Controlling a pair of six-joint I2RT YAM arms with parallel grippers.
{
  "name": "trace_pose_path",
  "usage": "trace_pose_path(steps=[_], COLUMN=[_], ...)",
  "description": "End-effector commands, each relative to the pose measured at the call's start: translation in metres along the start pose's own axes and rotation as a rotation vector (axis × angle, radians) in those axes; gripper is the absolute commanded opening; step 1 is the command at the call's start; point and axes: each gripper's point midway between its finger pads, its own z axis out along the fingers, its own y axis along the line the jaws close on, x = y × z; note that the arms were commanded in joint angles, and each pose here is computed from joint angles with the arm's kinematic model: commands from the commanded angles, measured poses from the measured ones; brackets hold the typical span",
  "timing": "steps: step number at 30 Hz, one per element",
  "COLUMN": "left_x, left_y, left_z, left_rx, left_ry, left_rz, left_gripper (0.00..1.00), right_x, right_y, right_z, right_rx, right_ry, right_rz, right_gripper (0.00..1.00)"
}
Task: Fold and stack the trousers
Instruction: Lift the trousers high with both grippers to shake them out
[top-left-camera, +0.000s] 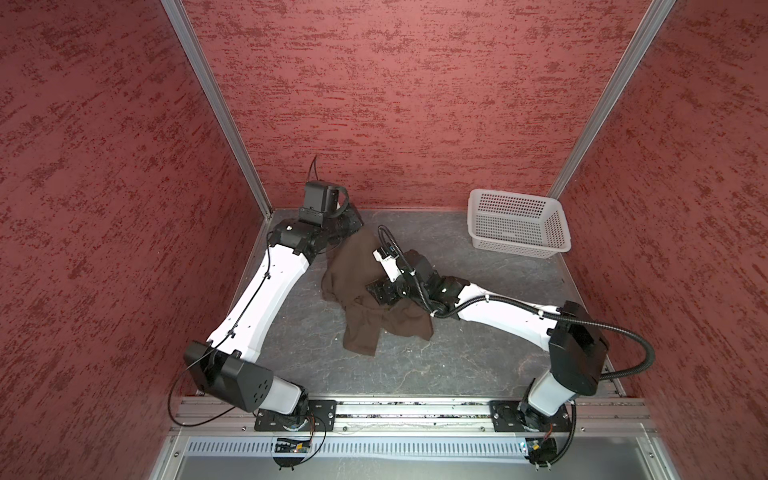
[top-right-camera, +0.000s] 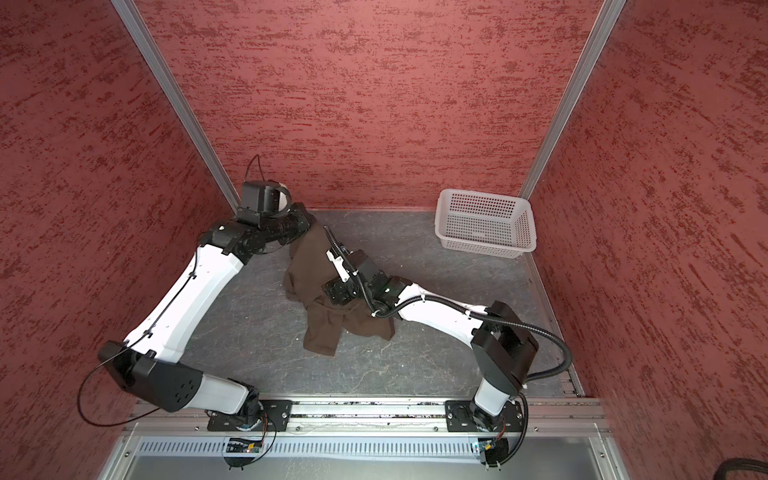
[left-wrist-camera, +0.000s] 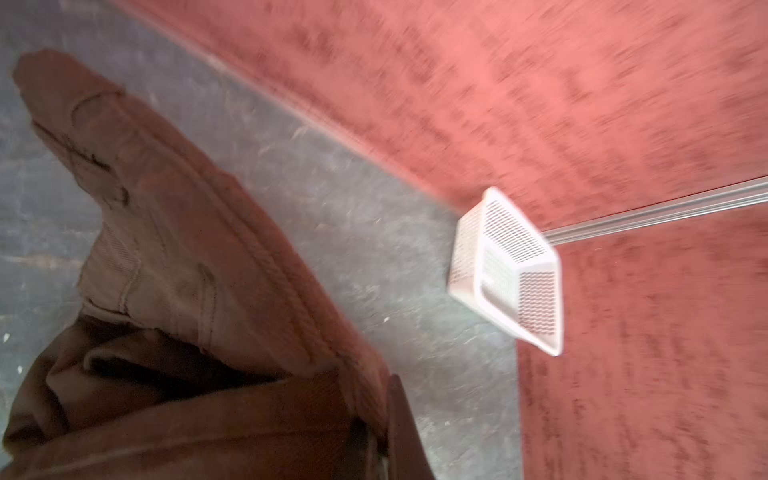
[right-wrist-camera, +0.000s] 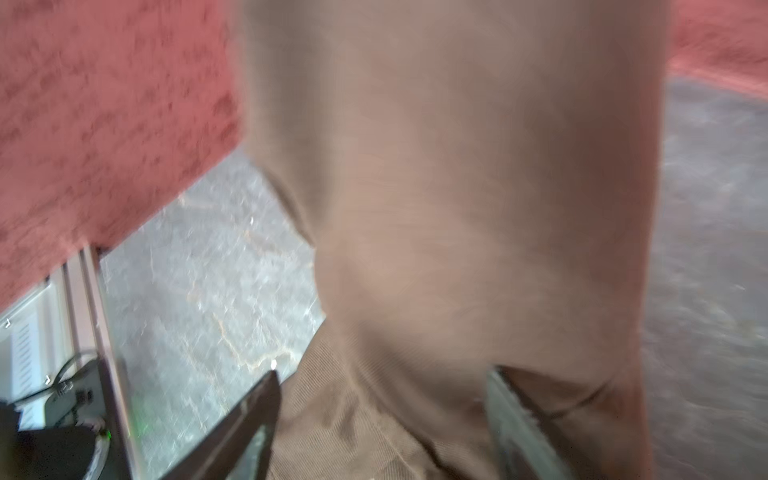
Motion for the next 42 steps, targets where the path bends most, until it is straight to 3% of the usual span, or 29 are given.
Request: trace_pose_path(steps=[1,6,10,13,16,24,30,36,42], left_x=[-0.037,-0.051,-0.06,-0.064,-0.069,-0.093,-0.096,-0.095,-0.093], left_y=[-0.023,-0.047,-0.064,-0.077,-0.081,-0.058,-0.052,-0.046,-0.046], left_z=[-0.039,-0.084,-0.111,-0.125,-0.137,-0.165,-0.17,-0.171,-0.177], left_rx=[0.021,0.02,0.1,0.146,0.144,-0.029,-0.068,-0.103,-0.081], left_ry=[-0.144,-0.285,-0.355,-0.37,-0.396,-0.506,-0.519,-0.504,-0.5], left_rz=[0.02,0.087,0.089,0.108,0.133,0.143,0.138,0.139,0.112], left_gripper=[0.0,0.0,0.0,0.0,0.0,0.0,0.0,0.0,0.01], right_x=[-0.037,-0.063,-0.063,-0.058,-0.062,-0.081,-0.075,-0.067,-0.073], right_y=[-0.005,0.003,0.004,0.014,0.029,0.07,0.116,0.137,0.138], right_z=[-0.022,-0.049,-0.044,-0.025,-0.018,-0.035,-0.037,-0.001,0.037], right_rx=[0.04,0.041,0.031,-0.035,-0.109,-0.147,-0.234,-0.323,-0.3], right_ry=[-0.129,-0.244,-0.266,-0.244,-0.226,-0.299,-0.32,-0.287,-0.323], right_rz=[-0.011,-0.009,0.024,0.06,0.077,0.011,-0.043,0.009,0.045], right_gripper=[0.8,0.82,0.92,0.85,0.68,0.73,0.66,0.77,0.86])
